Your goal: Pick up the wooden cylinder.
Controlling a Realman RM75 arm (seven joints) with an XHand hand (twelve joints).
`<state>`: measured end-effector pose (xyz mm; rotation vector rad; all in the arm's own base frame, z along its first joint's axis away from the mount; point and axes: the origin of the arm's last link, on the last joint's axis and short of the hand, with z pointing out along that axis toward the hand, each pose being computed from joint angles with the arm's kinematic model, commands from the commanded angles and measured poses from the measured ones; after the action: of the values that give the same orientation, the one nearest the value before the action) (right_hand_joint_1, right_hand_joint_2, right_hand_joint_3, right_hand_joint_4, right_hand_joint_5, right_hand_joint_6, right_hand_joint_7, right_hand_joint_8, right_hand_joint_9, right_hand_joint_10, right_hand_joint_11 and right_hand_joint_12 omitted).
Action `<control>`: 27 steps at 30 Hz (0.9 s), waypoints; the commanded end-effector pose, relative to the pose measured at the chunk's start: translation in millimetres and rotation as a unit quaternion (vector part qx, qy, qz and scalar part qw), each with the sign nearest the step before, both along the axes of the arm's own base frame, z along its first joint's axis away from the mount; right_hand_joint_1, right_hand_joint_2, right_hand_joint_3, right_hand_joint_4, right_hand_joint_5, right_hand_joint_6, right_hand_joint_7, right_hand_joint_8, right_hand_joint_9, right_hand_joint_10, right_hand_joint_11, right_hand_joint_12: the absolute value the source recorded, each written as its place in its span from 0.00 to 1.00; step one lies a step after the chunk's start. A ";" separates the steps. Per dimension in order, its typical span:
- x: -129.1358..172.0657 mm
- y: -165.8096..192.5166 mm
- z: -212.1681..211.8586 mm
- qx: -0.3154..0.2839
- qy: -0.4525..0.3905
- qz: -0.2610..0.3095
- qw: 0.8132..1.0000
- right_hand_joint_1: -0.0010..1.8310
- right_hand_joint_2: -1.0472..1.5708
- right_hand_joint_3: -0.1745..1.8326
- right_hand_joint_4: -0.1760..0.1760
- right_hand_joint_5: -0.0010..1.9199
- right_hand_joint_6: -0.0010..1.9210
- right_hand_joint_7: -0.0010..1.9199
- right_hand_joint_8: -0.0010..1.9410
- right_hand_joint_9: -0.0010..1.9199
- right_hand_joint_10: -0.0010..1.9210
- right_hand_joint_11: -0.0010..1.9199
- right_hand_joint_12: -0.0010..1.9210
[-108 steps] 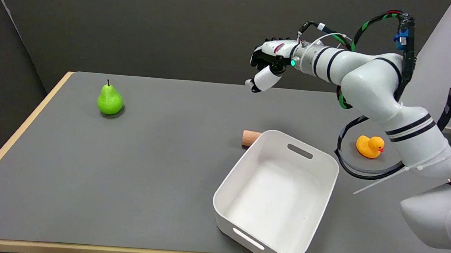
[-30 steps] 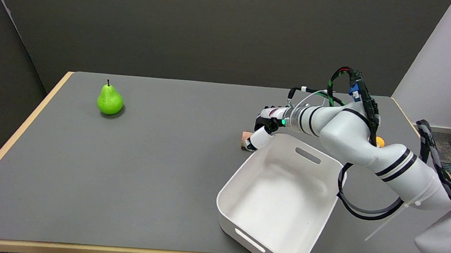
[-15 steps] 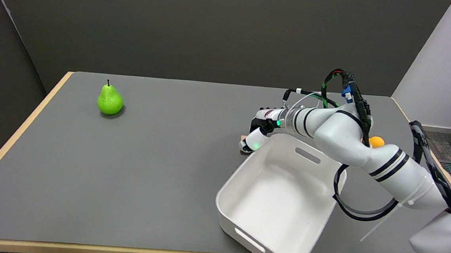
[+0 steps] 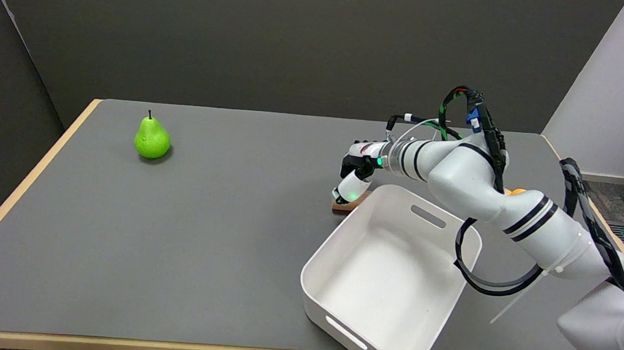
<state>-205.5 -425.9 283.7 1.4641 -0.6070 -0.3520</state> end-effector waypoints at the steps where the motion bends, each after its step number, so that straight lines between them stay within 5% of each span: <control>1: 6.3 -1.7 -8.8 0.006 0.000 -0.009 1.000 0.39 0.66 0.51 0.00 0.16 0.38 0.23 0.34 0.15 0.50 0.04 0.65; 27: 24.8 -0.4 -15.2 0.010 0.076 -0.084 0.994 0.39 0.66 0.51 0.00 0.15 0.37 0.22 0.35 0.15 0.51 0.05 0.66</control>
<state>-191.9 -422.4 274.9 1.4188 -0.6229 -0.5039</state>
